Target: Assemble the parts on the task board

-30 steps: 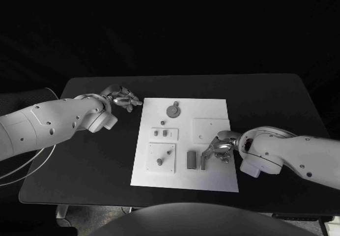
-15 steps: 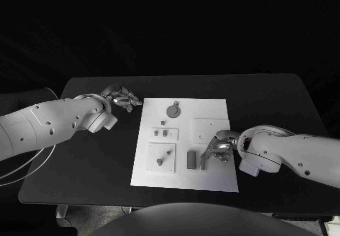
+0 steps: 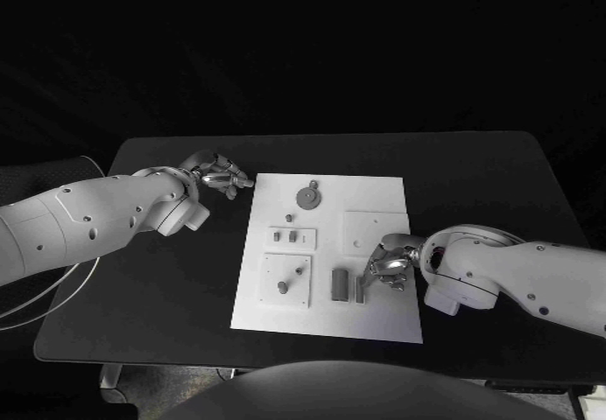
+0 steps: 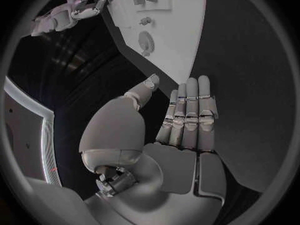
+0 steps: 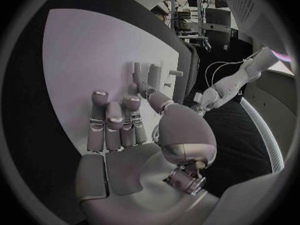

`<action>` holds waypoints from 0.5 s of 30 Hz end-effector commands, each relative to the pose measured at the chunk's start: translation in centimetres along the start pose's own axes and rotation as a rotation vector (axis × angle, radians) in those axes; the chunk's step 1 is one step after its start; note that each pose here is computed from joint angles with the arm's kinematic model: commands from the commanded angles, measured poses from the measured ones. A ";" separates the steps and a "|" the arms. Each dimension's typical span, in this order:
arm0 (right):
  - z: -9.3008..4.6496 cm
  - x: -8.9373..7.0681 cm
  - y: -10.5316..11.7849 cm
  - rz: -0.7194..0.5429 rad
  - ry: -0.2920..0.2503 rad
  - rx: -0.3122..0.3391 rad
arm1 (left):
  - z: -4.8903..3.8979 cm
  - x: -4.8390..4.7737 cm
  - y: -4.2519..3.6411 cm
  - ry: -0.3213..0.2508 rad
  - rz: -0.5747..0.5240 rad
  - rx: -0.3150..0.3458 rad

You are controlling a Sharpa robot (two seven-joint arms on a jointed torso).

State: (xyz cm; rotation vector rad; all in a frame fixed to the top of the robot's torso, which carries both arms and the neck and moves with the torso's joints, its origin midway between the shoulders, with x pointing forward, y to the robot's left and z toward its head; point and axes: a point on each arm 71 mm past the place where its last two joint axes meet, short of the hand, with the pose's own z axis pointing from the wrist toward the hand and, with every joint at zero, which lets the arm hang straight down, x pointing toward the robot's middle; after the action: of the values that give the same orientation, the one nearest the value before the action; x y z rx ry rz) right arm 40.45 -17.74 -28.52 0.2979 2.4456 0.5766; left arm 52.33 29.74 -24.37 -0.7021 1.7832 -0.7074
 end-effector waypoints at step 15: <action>0.0 0.1 0.0 -0.025 -0.030 -0.012 | -0.01 0.08 -0.13 0.009 0.002 0.006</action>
State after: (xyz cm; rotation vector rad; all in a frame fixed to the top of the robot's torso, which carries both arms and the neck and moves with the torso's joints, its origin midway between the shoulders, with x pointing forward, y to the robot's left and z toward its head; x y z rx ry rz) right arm 40.40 -17.76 -28.51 0.2755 2.4283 0.5697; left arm 52.32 29.80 -24.37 -0.7028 1.7832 -0.7060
